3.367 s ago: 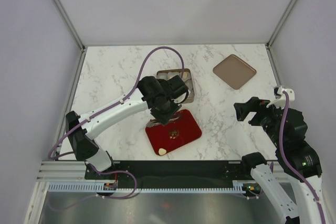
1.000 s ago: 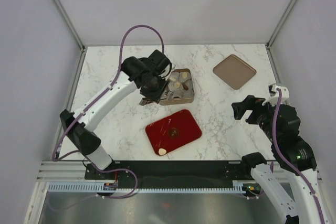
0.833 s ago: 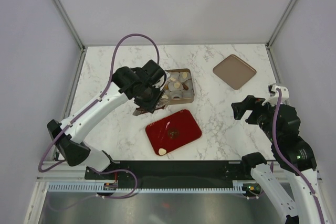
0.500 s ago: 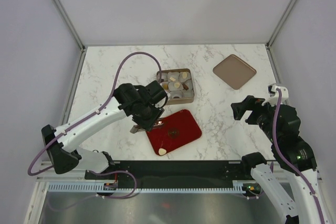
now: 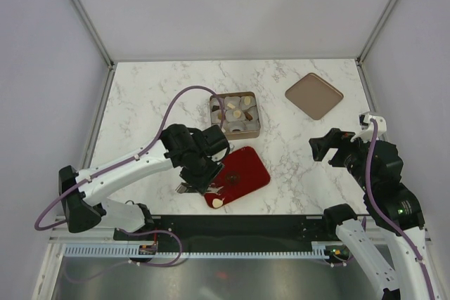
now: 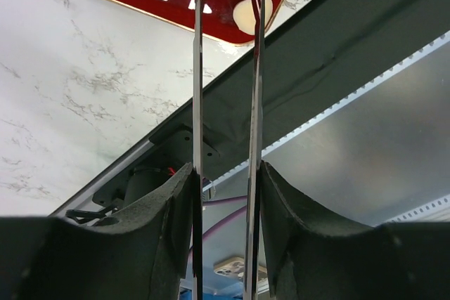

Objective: Pack the chocolate

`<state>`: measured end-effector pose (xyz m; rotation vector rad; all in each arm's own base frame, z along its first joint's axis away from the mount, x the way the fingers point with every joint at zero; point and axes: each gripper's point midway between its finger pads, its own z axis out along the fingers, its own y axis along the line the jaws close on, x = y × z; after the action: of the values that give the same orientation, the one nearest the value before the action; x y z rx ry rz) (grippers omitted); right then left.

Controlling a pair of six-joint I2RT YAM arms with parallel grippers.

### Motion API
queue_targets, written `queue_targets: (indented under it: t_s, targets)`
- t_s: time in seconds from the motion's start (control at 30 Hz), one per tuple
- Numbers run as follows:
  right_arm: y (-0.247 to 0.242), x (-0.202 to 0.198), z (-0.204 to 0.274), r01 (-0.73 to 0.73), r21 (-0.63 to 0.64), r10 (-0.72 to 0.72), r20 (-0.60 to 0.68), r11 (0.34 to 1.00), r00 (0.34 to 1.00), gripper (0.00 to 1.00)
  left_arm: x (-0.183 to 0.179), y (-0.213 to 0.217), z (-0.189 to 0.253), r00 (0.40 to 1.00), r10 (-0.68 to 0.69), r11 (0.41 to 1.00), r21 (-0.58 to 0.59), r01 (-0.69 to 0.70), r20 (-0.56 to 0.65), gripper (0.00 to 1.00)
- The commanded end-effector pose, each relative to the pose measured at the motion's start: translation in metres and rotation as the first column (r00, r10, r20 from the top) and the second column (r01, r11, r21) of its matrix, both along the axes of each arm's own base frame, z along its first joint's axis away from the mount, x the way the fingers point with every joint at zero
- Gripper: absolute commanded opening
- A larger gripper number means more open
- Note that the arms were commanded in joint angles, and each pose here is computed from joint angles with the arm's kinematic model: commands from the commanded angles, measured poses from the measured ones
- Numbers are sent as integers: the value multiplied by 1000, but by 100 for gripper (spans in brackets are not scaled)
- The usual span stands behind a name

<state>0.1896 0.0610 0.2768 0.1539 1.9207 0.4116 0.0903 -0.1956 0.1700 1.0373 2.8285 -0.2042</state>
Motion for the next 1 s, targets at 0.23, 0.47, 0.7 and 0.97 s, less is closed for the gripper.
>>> queue_targets:
  t_s: [0.23, 0.47, 0.7, 0.97]
  targets:
    - [0, 1, 7, 2, 6, -2, 38, 1000, 999, 94, -27, 9, 2, 996, 5, 999, -36, -8, -87, 50]
    - [-1, 0, 8, 3, 7, -4, 44, 1000, 999, 95, -33, 14, -2, 994, 21, 1000, -14, -23, -109, 50]
    - [-1, 0, 8, 4, 5, -4, 48, 1000, 999, 95, -32, 13, -2, 995, 15, 1000, -19, -17, -102, 50]
    - [-2, 0, 8, 6, 3, -6, 50, 1000, 999, 95, -34, 12, -6, 993, 13, 1000, -17, -15, -117, 50]
